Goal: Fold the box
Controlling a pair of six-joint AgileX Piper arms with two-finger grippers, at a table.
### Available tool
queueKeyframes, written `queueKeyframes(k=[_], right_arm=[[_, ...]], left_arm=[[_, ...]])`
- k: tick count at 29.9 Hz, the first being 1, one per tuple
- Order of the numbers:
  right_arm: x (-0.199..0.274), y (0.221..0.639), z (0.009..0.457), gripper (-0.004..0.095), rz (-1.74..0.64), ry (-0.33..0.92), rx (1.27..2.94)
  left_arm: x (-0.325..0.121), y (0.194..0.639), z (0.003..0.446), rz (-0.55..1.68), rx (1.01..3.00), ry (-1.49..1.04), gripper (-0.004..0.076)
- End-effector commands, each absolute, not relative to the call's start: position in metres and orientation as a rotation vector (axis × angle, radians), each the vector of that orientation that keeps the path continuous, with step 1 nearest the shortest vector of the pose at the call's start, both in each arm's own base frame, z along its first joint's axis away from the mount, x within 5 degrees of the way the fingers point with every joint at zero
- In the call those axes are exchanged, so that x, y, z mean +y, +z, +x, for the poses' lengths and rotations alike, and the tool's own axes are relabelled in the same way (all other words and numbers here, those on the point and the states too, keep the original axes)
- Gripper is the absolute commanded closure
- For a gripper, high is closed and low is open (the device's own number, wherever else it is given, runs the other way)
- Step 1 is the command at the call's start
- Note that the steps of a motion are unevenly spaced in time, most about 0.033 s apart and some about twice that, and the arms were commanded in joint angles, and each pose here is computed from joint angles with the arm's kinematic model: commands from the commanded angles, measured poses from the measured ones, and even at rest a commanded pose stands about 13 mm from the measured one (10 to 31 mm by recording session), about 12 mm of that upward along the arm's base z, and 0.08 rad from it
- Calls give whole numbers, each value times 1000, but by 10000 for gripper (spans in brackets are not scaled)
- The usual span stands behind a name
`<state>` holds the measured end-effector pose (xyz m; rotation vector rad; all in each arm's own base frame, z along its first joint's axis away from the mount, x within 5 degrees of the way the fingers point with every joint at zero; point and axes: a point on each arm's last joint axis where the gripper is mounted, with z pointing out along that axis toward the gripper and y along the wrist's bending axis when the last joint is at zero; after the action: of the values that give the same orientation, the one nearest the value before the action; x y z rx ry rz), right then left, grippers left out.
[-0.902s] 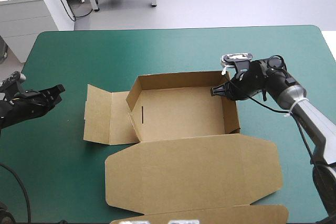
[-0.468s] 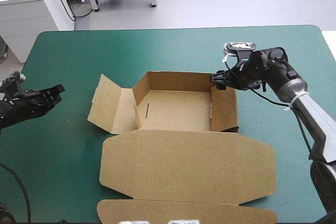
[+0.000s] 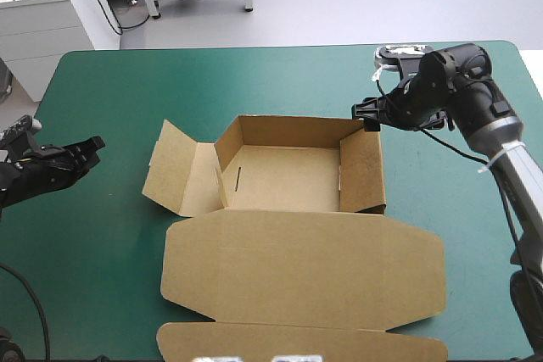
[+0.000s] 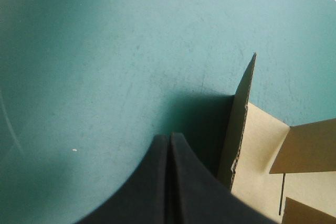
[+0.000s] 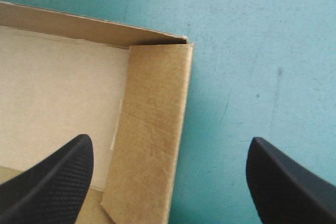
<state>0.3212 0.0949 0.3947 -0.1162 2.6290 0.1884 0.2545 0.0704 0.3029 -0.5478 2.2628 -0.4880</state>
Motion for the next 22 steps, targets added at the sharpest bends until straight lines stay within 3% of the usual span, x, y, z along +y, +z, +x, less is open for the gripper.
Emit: queueKeyframes(k=[1, 12, 22], right_arm=[[90, 434, 293, 168, -149, 253, 2515], [88, 453, 266, 170, -128, 358, 2461], [88, 391, 267, 169, -47, 347, 2636]], left_arm=[[69, 320, 254, -555, 2177, -496, 732], [68, 320, 254, -549, 2189, -509, 732], [66, 320, 254, -549, 2193, -533, 732]])
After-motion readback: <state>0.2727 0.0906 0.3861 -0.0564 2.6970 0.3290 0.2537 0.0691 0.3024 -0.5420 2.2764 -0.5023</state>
